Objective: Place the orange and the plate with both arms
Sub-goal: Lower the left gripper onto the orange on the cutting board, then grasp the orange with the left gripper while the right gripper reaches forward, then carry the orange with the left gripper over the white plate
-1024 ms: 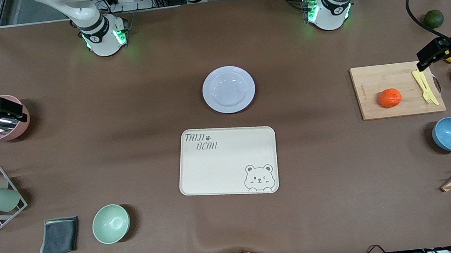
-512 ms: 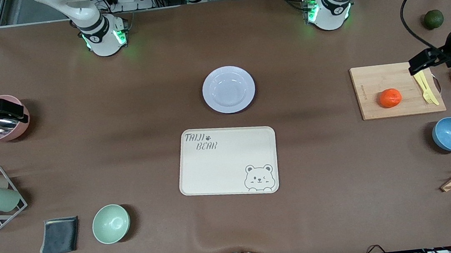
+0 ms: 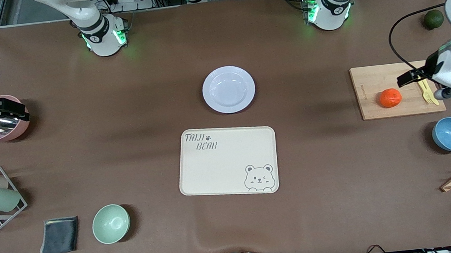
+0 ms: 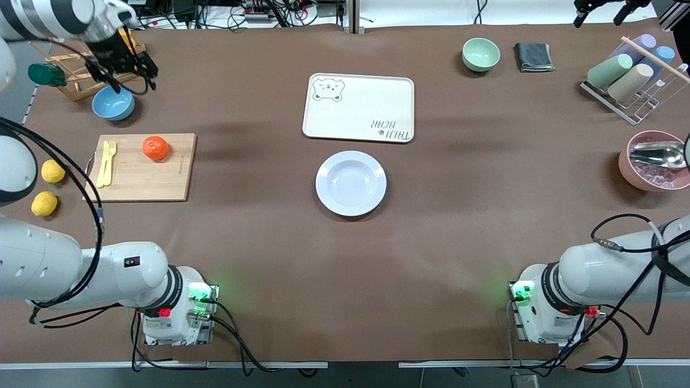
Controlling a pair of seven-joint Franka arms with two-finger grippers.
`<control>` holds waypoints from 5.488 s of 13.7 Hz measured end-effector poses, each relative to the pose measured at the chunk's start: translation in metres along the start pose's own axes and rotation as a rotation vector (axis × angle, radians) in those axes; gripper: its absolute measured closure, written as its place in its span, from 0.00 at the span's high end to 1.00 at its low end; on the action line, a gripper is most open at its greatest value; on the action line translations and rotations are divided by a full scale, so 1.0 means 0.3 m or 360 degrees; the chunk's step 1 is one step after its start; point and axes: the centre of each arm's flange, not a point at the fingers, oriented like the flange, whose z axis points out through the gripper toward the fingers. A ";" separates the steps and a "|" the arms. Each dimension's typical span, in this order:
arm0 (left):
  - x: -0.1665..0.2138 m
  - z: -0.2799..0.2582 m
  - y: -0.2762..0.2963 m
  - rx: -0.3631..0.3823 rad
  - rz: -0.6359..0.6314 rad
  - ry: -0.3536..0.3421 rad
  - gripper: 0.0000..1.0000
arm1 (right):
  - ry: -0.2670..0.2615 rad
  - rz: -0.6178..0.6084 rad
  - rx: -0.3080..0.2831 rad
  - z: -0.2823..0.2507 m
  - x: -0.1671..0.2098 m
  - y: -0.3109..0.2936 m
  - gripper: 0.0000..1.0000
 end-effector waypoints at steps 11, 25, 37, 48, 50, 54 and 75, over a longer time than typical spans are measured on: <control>-0.004 0.484 -0.120 -0.0003 -0.0055 0.0058 1.00 | -0.0119 0.0006 0.0113 0.130 0.050 -0.012 1.00; 0.030 0.675 -0.191 0.0052 -0.0005 0.0018 1.00 | -0.0401 0.0058 0.0509 0.438 0.119 -0.071 1.00; 0.041 0.728 -0.180 0.0047 0.0031 -0.0026 0.73 | -0.0574 0.0089 0.0946 0.756 0.107 -0.130 1.00; 0.209 0.259 0.456 0.0000 0.0240 0.0068 0.73 | -0.0667 0.0072 0.1450 1.052 0.028 -0.170 1.00; 0.149 0.253 0.687 -0.0016 0.0195 0.0036 0.73 | -0.0656 0.0054 0.1511 1.102 0.014 -0.211 1.00; -0.042 0.157 1.104 -0.0111 0.0057 -0.0017 0.73 | -0.0698 0.0022 0.1533 1.162 -0.005 -0.364 0.97; -0.670 0.686 1.849 0.0069 -0.0405 -0.0203 0.72 | -0.0380 -0.0107 0.1650 1.346 -0.099 -0.688 0.92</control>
